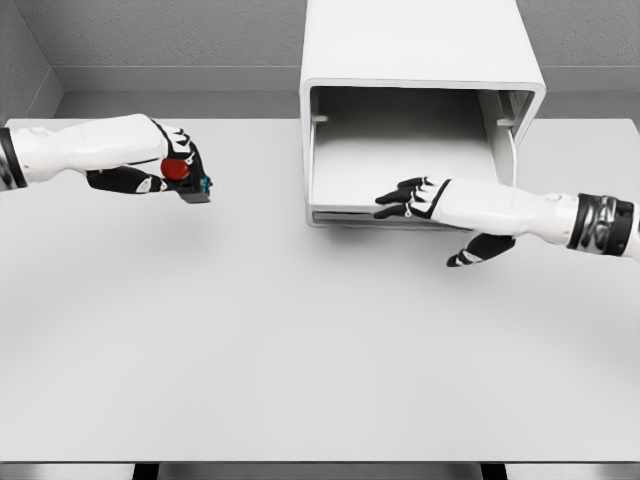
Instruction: Slide open multi-storey tabletop storage cabinets and put open load switch and slide close multi-storey tabletop storage cabinets
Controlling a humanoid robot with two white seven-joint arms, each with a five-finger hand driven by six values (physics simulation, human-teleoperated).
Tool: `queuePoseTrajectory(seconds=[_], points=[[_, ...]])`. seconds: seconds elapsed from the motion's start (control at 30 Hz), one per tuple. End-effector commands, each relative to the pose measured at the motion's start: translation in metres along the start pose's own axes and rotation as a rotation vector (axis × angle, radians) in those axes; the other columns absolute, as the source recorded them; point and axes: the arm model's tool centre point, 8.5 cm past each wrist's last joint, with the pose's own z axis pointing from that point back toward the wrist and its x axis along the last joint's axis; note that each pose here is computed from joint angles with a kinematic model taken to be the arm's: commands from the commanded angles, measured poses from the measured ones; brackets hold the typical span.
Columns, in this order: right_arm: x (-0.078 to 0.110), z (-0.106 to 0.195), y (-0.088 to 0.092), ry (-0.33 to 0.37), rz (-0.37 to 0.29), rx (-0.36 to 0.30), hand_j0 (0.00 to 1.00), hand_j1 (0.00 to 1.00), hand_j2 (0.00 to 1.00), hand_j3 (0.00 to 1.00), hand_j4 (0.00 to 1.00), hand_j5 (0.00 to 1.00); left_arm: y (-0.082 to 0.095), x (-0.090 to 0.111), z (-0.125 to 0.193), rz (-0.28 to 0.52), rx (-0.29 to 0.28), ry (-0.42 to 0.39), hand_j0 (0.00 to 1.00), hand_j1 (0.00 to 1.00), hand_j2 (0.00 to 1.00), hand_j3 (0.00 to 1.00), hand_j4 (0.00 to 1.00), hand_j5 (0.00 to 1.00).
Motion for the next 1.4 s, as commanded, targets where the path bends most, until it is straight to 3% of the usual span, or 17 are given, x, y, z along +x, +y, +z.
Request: queuePoseTrajectory(seconds=[0.0,0.17,0.53,0.8,1.03,1.37], points=[[0.009,0.003,-0.002,-0.017,0.007,0.001,1.0,1.0,1.0,1.0,1.0,1.0,0.003,0.005,-0.001,0.005,0.011,-0.015,0.45,0.45,0.45,0.45,0.45,0.45],[0.016,0.005,-0.001,-0.034,0.011,0.006,1.0,1.0,1.0,1.0,1.0,1.0,0.007,0.007,-0.002,0.002,0.018,-0.027,0.45,0.45,0.45,0.45,0.45,0.45],[0.02,0.01,0.001,-0.033,0.008,0.014,1.0,1.0,1.0,1.0,1.0,1.0,0.019,0.036,-0.005,-0.043,0.024,-0.104,0.45,0.45,0.45,0.45,0.45,0.45],[0.017,0.025,0.001,0.0,0.01,0.023,1.0,1.0,1.0,1.0,1.0,1.0,0.027,0.05,-0.007,-0.049,0.041,-0.148,0.45,0.45,0.45,0.45,0.45,0.45],[0.016,0.027,-0.015,0.005,0.033,-0.03,1.0,1.0,1.0,1.0,1.0,1.0,0.052,0.058,-0.007,-0.096,0.074,-0.169,0.45,0.45,0.45,0.45,0.45,0.45],[0.017,0.027,-0.014,0.002,0.028,-0.032,1.0,1.0,1.0,1.0,1.0,1.0,0.07,0.074,-0.033,-0.128,0.112,-0.246,0.45,0.45,0.45,0.45,0.45,0.45]])
